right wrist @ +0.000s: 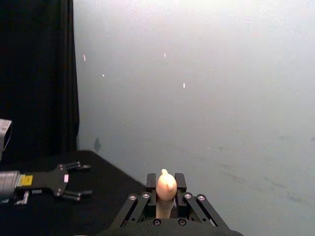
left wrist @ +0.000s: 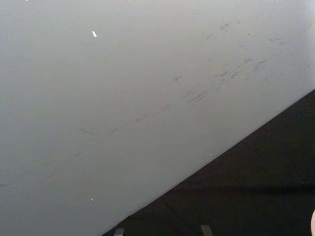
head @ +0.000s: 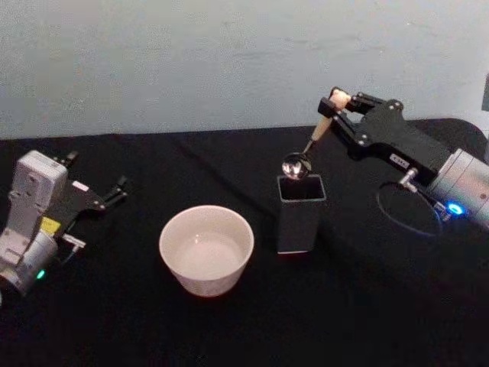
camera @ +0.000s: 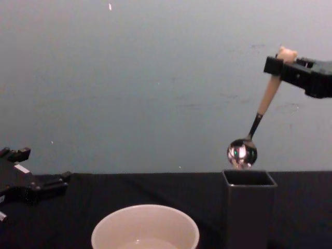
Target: Pick up the stirring spoon with one hand, stir inside the cup, then place it back in its original position.
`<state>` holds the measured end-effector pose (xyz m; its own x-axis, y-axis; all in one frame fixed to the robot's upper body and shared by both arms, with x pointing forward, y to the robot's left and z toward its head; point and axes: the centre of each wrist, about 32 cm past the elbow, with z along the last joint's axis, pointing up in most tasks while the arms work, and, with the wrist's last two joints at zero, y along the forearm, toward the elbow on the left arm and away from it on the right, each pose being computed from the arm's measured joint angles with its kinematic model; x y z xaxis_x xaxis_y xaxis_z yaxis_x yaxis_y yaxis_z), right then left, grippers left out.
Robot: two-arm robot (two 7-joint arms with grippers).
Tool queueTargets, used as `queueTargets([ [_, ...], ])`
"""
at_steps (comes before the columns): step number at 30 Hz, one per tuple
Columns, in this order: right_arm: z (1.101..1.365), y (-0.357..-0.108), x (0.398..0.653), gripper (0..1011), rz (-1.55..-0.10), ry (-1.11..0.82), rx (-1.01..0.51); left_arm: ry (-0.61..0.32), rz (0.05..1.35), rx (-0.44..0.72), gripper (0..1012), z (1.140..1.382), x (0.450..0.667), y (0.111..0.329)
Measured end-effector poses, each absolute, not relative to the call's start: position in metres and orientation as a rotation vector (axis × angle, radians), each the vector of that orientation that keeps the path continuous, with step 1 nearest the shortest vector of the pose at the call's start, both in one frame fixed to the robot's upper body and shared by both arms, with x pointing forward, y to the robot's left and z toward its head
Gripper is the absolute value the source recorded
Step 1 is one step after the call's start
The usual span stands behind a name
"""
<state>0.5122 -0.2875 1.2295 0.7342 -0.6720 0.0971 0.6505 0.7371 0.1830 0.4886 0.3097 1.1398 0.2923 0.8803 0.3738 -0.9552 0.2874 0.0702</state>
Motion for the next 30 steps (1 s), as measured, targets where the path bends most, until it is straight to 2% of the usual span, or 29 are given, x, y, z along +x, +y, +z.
queueTargets([
  [6,1.235,-0.281,0.517,214,-0.72,-0.182,0.157,-0.285,1.248,0.305,1001,1.14,0.489,0.31],
  [15,1.234,-0.249,0.532,214,-0.669,-0.17,0.158,-0.285,1.248,0.304,1001,1.14,0.489,0.31],
  [25,1.219,-0.206,0.539,214,-0.575,-0.136,0.126,-0.285,1.248,0.305,1001,1.14,0.489,0.31],
  [30,1.209,-0.193,0.539,214,-0.527,-0.127,0.094,-0.285,1.248,0.304,1001,1.14,0.489,0.31],
])
